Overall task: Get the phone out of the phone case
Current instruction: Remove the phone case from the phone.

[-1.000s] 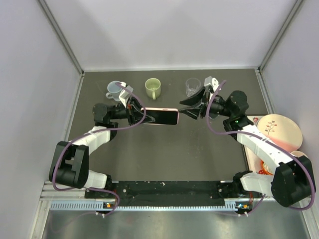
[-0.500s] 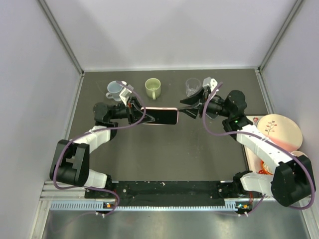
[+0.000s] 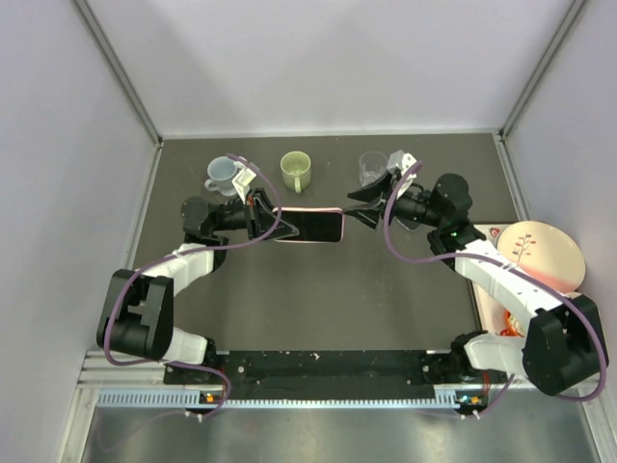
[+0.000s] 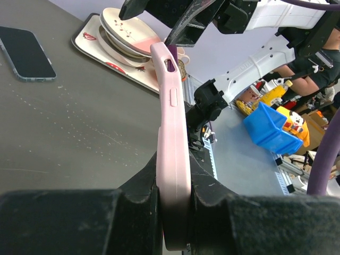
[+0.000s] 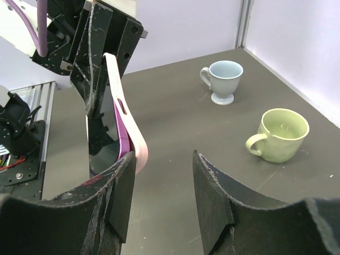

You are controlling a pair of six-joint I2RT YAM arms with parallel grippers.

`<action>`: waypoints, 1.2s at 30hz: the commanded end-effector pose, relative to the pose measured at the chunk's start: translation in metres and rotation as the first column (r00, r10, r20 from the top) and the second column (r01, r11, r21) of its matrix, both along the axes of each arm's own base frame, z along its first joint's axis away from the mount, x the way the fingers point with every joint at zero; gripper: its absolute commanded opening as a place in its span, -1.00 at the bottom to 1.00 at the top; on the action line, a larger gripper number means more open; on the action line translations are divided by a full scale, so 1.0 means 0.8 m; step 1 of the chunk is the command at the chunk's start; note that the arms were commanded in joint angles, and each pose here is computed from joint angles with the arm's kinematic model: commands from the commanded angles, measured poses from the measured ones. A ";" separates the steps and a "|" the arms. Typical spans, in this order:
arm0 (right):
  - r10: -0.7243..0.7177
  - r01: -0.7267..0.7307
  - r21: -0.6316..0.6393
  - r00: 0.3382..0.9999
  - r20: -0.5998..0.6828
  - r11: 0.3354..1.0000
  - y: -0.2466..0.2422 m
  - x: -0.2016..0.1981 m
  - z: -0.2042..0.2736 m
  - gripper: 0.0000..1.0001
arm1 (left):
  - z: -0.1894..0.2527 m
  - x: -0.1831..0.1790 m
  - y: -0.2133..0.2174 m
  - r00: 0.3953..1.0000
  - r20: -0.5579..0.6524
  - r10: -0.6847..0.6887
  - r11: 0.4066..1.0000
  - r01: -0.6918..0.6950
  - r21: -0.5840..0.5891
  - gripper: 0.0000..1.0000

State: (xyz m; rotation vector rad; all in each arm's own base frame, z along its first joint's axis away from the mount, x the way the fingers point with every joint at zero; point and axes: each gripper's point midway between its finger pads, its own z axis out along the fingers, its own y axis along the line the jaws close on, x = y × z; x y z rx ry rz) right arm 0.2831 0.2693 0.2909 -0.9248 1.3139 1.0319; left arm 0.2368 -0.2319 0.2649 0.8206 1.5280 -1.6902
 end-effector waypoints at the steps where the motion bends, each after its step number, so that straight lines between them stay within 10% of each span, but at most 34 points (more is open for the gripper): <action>1: -0.049 0.048 -0.043 0.999 -0.016 0.998 0.002 0.019 -0.016 -0.08 | 0.054 -0.018 -0.001 0.935 0.354 0.008 0.996 0.024 -0.087 -1.00; 36: 0.333 -0.337 -0.011 0.933 -0.136 0.941 0.021 -0.067 -0.002 0.12 | 0.063 -0.006 0.013 0.917 0.383 0.109 0.989 -0.062 -0.134 -1.00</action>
